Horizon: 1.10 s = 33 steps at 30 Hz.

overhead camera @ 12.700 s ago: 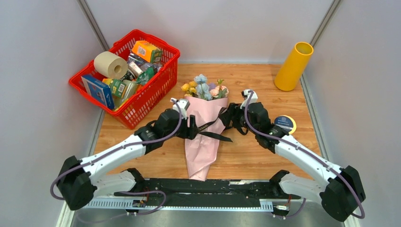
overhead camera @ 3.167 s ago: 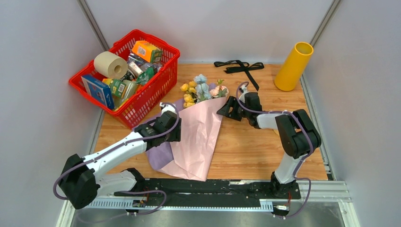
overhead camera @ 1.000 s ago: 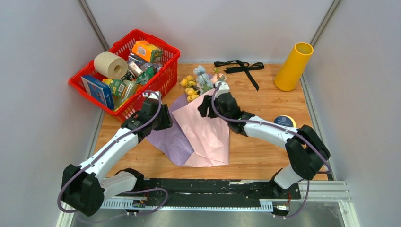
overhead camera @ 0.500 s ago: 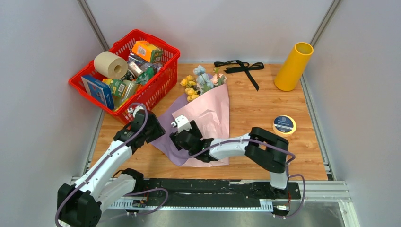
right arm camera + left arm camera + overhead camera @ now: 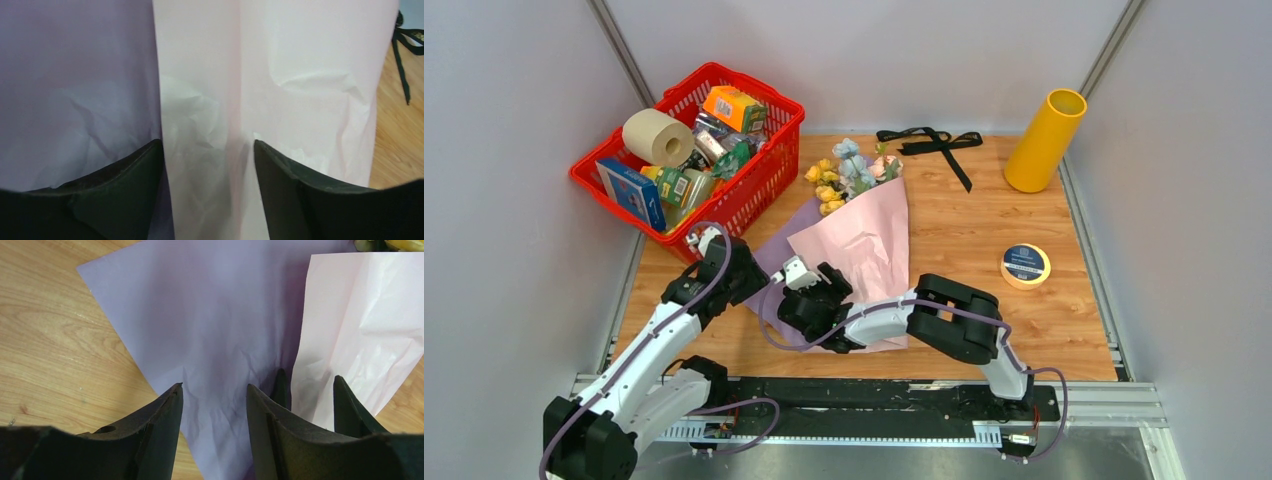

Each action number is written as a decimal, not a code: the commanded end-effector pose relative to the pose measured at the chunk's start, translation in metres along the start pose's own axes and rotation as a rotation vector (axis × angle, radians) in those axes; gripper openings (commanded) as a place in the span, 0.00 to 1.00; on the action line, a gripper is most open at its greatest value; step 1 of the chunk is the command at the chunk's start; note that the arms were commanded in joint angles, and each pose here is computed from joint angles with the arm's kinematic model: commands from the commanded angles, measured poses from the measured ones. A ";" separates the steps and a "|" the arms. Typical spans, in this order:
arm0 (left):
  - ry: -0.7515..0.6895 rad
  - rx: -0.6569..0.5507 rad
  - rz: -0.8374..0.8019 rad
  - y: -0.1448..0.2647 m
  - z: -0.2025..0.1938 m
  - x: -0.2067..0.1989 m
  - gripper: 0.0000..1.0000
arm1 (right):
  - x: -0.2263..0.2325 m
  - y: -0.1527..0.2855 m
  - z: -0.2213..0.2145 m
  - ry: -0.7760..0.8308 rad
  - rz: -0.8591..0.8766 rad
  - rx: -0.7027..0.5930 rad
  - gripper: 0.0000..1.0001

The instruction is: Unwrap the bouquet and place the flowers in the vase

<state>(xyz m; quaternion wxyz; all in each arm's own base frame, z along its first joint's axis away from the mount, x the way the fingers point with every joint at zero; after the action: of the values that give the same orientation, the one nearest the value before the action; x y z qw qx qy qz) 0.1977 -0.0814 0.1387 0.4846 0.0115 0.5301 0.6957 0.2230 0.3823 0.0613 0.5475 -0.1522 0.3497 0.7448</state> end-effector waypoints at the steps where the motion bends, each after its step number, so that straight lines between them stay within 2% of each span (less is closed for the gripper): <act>1: 0.016 -0.019 -0.029 -0.001 0.001 -0.001 0.58 | -0.016 0.003 0.012 0.022 -0.122 -0.006 0.67; 9: 0.003 -0.002 -0.026 -0.010 -0.004 0.002 0.58 | -0.049 0.015 0.026 -0.018 -0.198 -0.024 0.32; 18: -0.037 0.024 -0.032 -0.013 -0.008 0.003 0.58 | -0.102 0.024 0.022 -0.152 -0.241 -0.023 0.04; 22: -0.035 0.025 -0.036 -0.014 -0.009 0.003 0.58 | -0.128 0.027 0.013 -0.228 -0.276 -0.007 0.00; 28: -0.055 0.111 -0.136 -0.020 -0.024 -0.004 0.58 | -0.167 0.022 -0.023 -0.354 -0.289 0.059 0.00; 33: -0.014 0.177 -0.143 -0.035 -0.039 -0.002 0.58 | -0.183 0.023 -0.054 -0.498 -0.282 0.115 0.00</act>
<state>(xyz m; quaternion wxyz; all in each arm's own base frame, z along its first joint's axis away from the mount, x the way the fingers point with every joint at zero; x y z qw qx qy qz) 0.1921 -0.0986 0.0994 0.5178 0.0383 0.5648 0.6414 0.2624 0.2315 0.1500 0.7107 -0.0505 0.2527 0.6546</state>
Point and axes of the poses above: each gripper's point midway between its finger pads, its own y axis back along the fingers, its own x axis along the line the jaws close on, z = x × y, the point moved 5 cm from there along y, back along the fingers, and after that the axes turned 12 degrees about y, right-handed, at the moved point
